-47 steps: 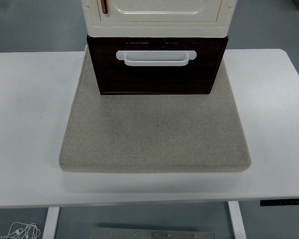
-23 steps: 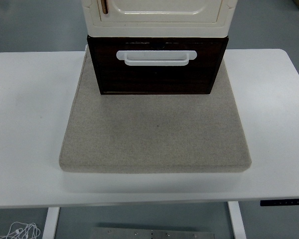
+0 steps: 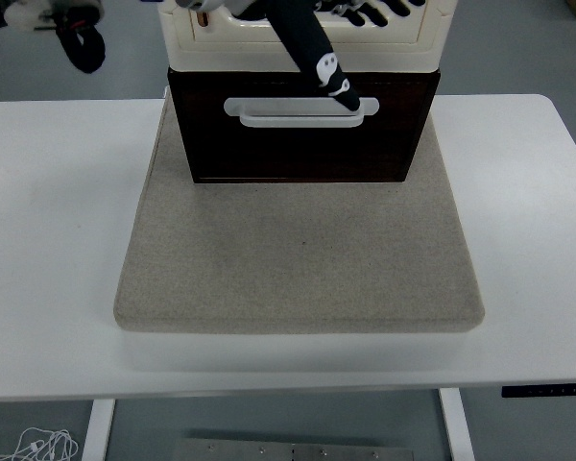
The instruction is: Open the drawer under the combination cabinet
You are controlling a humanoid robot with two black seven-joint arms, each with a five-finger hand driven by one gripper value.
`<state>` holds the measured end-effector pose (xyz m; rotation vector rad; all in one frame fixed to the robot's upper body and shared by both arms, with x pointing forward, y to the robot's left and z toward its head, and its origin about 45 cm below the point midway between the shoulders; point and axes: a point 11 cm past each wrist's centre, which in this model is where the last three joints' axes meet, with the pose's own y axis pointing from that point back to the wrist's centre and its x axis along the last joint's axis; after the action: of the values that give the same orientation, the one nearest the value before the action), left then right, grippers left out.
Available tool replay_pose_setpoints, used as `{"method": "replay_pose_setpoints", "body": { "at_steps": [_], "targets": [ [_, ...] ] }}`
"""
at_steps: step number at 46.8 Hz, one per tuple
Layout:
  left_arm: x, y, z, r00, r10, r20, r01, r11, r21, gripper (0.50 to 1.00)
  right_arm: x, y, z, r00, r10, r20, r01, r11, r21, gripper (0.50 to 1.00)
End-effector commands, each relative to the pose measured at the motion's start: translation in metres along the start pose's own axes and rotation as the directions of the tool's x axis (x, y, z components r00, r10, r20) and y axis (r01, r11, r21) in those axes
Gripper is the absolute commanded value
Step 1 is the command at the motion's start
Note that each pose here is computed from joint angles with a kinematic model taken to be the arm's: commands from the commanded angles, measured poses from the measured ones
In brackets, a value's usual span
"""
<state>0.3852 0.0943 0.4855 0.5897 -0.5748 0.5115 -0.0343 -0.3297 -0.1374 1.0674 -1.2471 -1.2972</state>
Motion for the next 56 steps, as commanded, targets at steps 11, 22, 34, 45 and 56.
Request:
{"method": "replay_pose_setpoints", "body": {
  "at_steps": [11,22,34,45,56],
  "targets": [
    [-0.030,-0.023,-0.031,0.998,-0.061,0.013,0.056,0.972,0.227,1.000,0.000,0.000,0.000,1.000,0.000,0.000,0.000,1.000,0.000,0.928],
    [-0.024,-0.035,-0.038,1.000,-0.020,0.000,0.020,0.947,0.320,1.000,0.000,0.000,0.000,1.000,0.001,0.000,-0.001,1.000,0.000,0.926],
    [-0.022,-0.036,-0.052,1.000,-0.009,-0.019,0.016,0.928,0.372,1.000,0.000,0.000,0.000,1.000,0.000,0.000,0.000,1.000,0.000,0.926],
    [-0.016,-0.037,-0.068,0.999,0.019,-0.047,0.001,0.916,0.401,1.000,0.000,0.000,0.000,1.000,0.000,0.000,0.000,1.000,0.000,0.928],
    [-0.018,-0.040,-0.076,0.998,0.020,-0.059,0.006,0.910,0.414,1.000,0.000,0.000,0.000,1.000,0.000,0.000,0.000,1.000,0.000,0.926]
  ]
}}
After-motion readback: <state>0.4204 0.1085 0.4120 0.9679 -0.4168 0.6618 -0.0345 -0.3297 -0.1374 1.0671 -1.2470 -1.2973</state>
